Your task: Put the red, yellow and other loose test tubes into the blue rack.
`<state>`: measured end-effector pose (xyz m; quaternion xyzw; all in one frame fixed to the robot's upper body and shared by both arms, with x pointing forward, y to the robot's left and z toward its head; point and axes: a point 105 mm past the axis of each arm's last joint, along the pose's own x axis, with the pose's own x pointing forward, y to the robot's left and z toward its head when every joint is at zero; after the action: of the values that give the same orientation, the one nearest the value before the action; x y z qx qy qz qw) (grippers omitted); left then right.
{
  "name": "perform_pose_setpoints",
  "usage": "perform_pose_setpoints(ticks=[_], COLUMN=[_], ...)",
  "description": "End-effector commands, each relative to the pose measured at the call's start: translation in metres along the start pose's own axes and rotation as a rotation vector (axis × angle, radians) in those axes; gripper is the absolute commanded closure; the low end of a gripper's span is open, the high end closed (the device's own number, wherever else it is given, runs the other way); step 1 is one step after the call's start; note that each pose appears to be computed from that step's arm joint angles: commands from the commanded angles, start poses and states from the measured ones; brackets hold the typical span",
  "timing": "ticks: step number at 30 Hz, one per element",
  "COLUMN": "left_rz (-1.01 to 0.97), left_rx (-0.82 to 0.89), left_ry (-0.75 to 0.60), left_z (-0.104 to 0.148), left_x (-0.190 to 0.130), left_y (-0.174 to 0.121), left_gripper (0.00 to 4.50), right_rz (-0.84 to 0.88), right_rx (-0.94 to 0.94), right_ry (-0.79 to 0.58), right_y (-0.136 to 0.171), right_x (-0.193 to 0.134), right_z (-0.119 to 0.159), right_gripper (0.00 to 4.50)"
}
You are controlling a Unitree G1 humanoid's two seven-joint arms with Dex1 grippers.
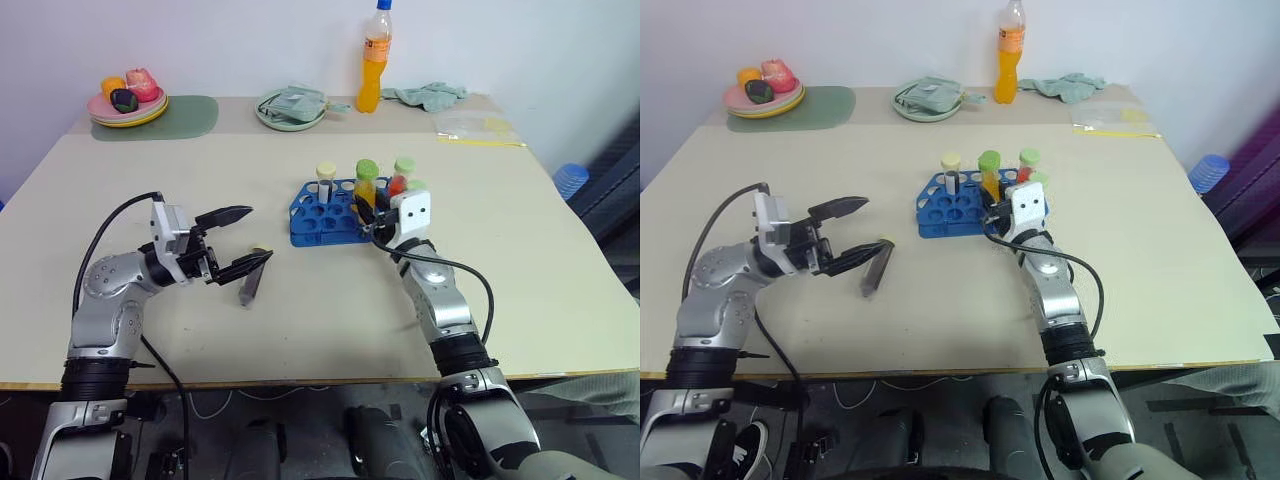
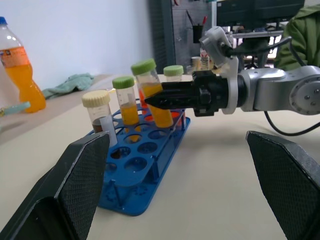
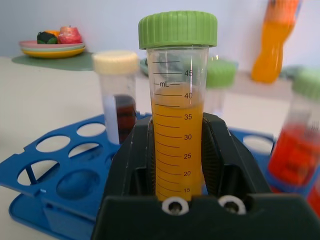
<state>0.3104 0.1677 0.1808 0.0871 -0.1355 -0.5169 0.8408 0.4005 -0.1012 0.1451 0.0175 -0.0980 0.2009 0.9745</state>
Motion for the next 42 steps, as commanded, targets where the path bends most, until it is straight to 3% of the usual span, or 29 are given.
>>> perform_pose_setpoints(ticks=[1, 3, 4, 9, 17, 22, 27, 30, 35, 39, 42], left_rz=[0.013, 0.014, 0.014, 0.012, 0.011, 0.020, 0.027, 0.043, 0.066, 0.127, 0.182], left_rx=[0.037, 0.036, 0.036, 0.035, 0.036, 0.048, 0.077, 0.090, 0.051, 0.063, -0.042], left_ry=[-0.018, -0.019, -0.019, -0.018, -0.013, -0.005, 0.021, 0.053, 0.245, 0.405, 0.468], left_z=[0.009, 0.009, 0.009, 0.008, 0.004, 0.005, 0.012, 0.014, 0.002, -0.002, 0.002], left_x=[-0.004, -0.004, -0.004, -0.004, -0.006, -0.003, -0.001, -0.005, -0.011, -0.004, 0.005], left_y=[0.003, 0.002, 0.002, 0.001, 0.000, 0.002, 0.002, 0.004, -0.005, -0.005, 0.000], left_gripper=[0.00, 0.00, 0.00, 0.00, 0.00, 0.00, 0.00, 0.00, 0.00, 0.00, 0.00], right_rz=[0.001, -0.004, 0.001, 0.099, 0.386, 0.468, 0.657, 0.758, 0.842, 0.826, 0.804], right_rx=[-0.021, -0.026, -0.029, -0.052, -0.102, -0.155, -0.194, -0.202, -0.251, -0.217, -0.224], right_ry=[-0.044, -0.061, -0.072, -0.084, 0.035, 0.089, 0.200, 0.170, 0.116, 0.134, 0.117], right_y=[0.001, 0.000, 0.001, 0.003, 0.004, -0.015, -0.025, -0.022, -0.015, -0.014, -0.011], right_x=[0.000, 0.000, 0.000, -0.009, -0.063, -0.087, -0.115, -0.124, -0.128, -0.125, -0.124], right_z=[0.013, 0.016, 0.020, 0.031, 0.039, 0.060, 0.081, 0.103, 0.131, 0.122, 0.116], right_gripper=[1.28, 0.22, 0.05, 0.05, 0.05, 0.05, 0.05, 0.05, 0.05, 0.05, 0.05])
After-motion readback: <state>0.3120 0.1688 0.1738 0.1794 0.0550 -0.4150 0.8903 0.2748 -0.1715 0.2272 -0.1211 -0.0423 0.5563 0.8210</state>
